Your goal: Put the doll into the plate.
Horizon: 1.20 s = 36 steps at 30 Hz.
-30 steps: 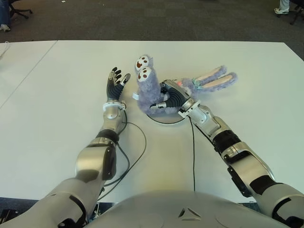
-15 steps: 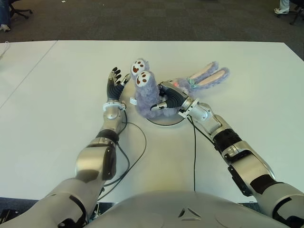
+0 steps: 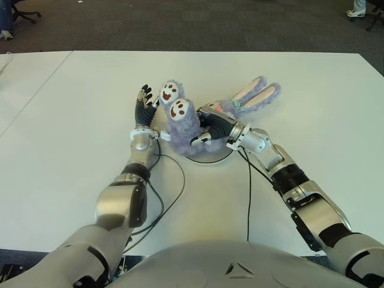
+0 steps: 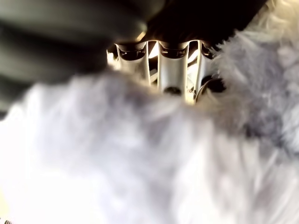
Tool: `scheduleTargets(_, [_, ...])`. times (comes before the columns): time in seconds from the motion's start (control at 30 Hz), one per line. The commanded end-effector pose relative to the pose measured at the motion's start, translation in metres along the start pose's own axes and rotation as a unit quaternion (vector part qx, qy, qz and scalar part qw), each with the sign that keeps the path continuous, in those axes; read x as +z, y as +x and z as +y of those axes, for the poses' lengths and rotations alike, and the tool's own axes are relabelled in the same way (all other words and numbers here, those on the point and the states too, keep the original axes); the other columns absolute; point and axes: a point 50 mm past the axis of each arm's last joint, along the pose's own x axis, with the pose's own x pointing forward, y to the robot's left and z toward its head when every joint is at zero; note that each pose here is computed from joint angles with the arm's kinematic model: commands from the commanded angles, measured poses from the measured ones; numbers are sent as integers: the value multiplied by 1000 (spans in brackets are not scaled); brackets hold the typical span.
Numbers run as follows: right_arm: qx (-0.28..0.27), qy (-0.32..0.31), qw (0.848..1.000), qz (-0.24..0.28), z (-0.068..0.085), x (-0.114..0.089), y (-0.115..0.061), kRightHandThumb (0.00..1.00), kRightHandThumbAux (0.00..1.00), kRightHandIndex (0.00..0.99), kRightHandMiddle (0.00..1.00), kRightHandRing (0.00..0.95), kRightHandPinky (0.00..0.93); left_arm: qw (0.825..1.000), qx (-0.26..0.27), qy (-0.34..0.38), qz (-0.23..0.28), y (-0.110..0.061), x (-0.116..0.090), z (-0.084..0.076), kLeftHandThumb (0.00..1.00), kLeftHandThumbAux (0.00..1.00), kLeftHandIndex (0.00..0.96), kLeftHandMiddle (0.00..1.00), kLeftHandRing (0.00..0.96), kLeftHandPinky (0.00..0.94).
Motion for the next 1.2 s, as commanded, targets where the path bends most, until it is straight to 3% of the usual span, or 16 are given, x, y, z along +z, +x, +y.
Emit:
scheduleTargets(0.03, [62, 16, 994, 89, 34, -28, -20, 0, 300, 0, 0, 0, 0, 973, -13, 21, 230, -86, -101, -1, 0, 463, 87, 114, 103, 95])
scheduleTargets(0.13, [38, 7, 995, 88, 21, -30, -15, 7, 312, 0, 0, 0, 0, 973, -11, 23, 229, -86, -101, -1, 0, 441, 78, 105, 99, 102])
scheduleTargets(0.27, [28, 3, 996, 86, 16, -29, -12, 10, 313, 0, 0, 0, 0, 973, -10, 23, 229, -86, -101, -1, 0, 437, 77, 104, 99, 104])
scheduleTargets(0.43, [-15, -17, 998, 62, -12, -19, -2, 38, 335, 0, 0, 0, 0, 973, -8, 16, 232, -88, -102, -1, 0, 414, 86, 108, 98, 91])
scheduleTargets(0.7, [-56, -34, 997, 48, -34, -13, 4, 53, 335, 0, 0, 0, 0, 974, -7, 13, 224, -86, -99, -4, 0, 386, 73, 113, 104, 110])
scheduleTargets(0.93, [-97, -42, 994, 34, -53, -9, 10, 48, 335, 0, 0, 0, 0, 968, -10, 9, 251, -86, -103, -2, 0, 444, 97, 150, 129, 99])
scheduleTargets(1.2, [-151, -43, 987, 31, -73, -11, 14, 41, 334, 0, 0, 0, 0, 968, -6, -8, 253, -86, -103, -2, 0, 456, 85, 126, 115, 101])
